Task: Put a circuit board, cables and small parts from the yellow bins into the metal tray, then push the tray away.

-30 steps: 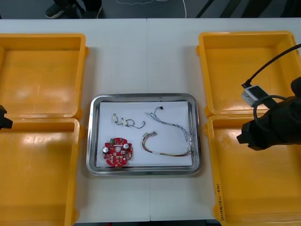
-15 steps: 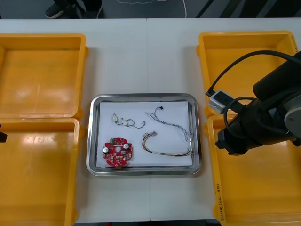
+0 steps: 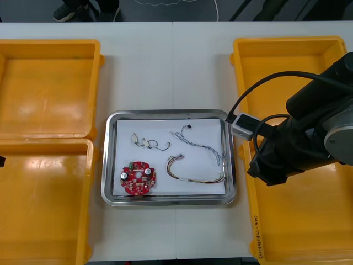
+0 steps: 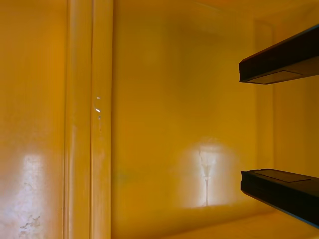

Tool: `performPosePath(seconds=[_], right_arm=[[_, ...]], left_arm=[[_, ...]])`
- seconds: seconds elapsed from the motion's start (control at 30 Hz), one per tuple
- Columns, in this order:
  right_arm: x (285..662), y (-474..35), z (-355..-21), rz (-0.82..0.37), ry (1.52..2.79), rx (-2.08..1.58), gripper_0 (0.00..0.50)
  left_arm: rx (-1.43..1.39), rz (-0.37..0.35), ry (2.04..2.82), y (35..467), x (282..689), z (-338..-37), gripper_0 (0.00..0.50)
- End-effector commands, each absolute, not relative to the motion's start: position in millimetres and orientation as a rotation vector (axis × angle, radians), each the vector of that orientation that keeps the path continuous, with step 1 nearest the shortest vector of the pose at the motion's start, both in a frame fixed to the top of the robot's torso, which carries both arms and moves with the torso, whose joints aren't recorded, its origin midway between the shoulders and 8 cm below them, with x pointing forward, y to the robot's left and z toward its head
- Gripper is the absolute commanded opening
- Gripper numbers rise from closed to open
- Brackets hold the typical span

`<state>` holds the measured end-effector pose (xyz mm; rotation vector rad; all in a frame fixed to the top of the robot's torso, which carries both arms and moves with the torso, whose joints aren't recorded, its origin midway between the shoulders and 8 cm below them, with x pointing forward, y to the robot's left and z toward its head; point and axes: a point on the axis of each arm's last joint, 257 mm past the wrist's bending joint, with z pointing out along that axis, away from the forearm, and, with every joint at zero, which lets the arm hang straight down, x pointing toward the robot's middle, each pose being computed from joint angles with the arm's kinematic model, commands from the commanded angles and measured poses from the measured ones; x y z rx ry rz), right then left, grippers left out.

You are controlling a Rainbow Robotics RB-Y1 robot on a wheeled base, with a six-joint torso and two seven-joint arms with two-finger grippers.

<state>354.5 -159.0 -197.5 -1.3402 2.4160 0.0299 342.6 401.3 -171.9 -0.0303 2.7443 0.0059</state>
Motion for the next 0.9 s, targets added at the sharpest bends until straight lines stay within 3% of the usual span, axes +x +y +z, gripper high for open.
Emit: performPosePath(seconds=[0.03, 0.63, 0.9], right_arm=[[350.4, -117.6, -184.0, 0.027, 2.266, -1.501, 0.5], [346.9, -46.0, -194.6, -0.033, 2.073, -1.771, 0.5], [345.9, -22.4, -206.2, -0.144, 1.978, -1.855, 0.5]], left_arm=[[0.041, 0.084, 2.714, 415.9, 337.7, -152.4, 0.5], [0.039, 0.087, 2.685, 416.9, 339.1, -143.0, 0.5], [0.033, 0.087, 2.685, 417.0, 339.1, -143.3, 0.5]])
